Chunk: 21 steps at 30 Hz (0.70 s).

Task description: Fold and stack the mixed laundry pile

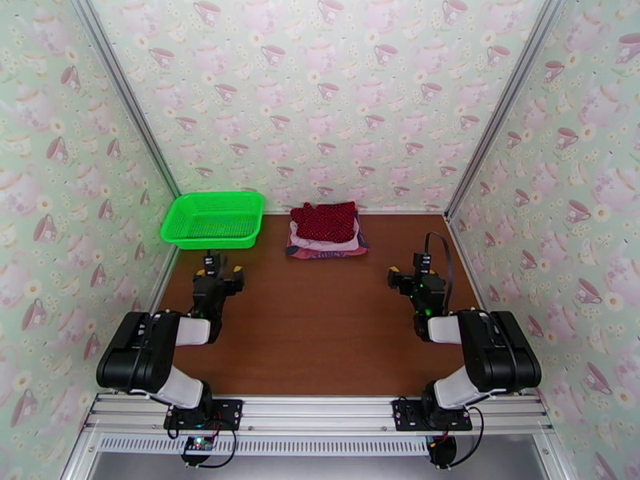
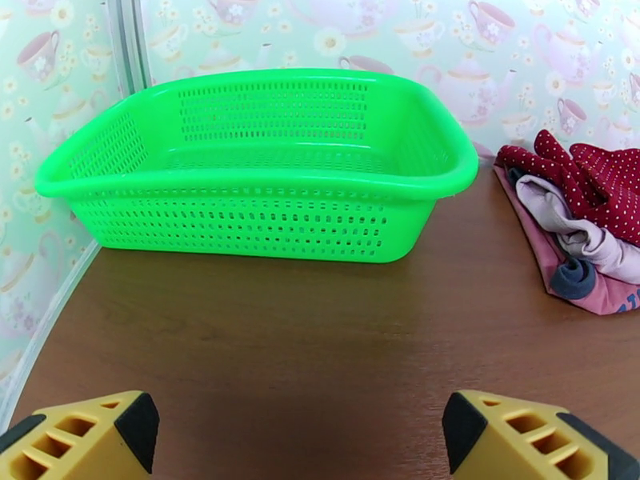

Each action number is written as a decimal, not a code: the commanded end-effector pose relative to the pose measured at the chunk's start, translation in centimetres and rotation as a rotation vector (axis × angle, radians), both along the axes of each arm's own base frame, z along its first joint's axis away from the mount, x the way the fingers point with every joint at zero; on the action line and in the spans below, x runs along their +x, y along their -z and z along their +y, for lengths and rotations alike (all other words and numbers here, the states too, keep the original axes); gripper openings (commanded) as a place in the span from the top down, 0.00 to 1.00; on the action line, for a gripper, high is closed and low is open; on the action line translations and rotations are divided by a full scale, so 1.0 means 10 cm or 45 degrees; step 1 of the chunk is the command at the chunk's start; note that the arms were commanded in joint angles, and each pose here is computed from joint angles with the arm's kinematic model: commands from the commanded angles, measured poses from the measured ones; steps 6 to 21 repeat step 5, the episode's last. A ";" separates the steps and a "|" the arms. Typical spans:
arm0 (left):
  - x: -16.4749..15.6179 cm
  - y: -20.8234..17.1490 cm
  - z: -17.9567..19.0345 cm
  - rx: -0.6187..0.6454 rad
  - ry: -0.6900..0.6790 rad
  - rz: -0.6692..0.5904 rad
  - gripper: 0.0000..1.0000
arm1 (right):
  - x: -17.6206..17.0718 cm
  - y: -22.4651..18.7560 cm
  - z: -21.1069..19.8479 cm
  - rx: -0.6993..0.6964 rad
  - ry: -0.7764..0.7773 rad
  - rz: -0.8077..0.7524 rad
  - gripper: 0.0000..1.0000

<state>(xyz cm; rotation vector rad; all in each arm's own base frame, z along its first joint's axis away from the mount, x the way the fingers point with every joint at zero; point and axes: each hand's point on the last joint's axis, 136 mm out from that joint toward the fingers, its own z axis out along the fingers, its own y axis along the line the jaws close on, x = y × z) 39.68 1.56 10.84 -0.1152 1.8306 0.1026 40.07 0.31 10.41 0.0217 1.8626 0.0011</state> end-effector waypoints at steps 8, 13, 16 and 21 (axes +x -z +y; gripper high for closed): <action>0.04 -0.03 -0.05 0.013 0.036 -0.006 0.00 | 0.05 -0.11 0.04 0.020 -0.021 -0.042 0.00; 0.04 -0.03 -0.05 0.013 0.036 -0.006 0.00 | 0.05 -0.11 0.04 0.020 -0.021 -0.042 0.00; 0.04 -0.03 -0.05 0.013 0.036 -0.006 0.00 | 0.05 -0.11 0.04 0.020 -0.021 -0.042 0.00; 0.04 -0.03 -0.05 0.013 0.036 -0.006 0.00 | 0.05 -0.11 0.04 0.020 -0.021 -0.042 0.00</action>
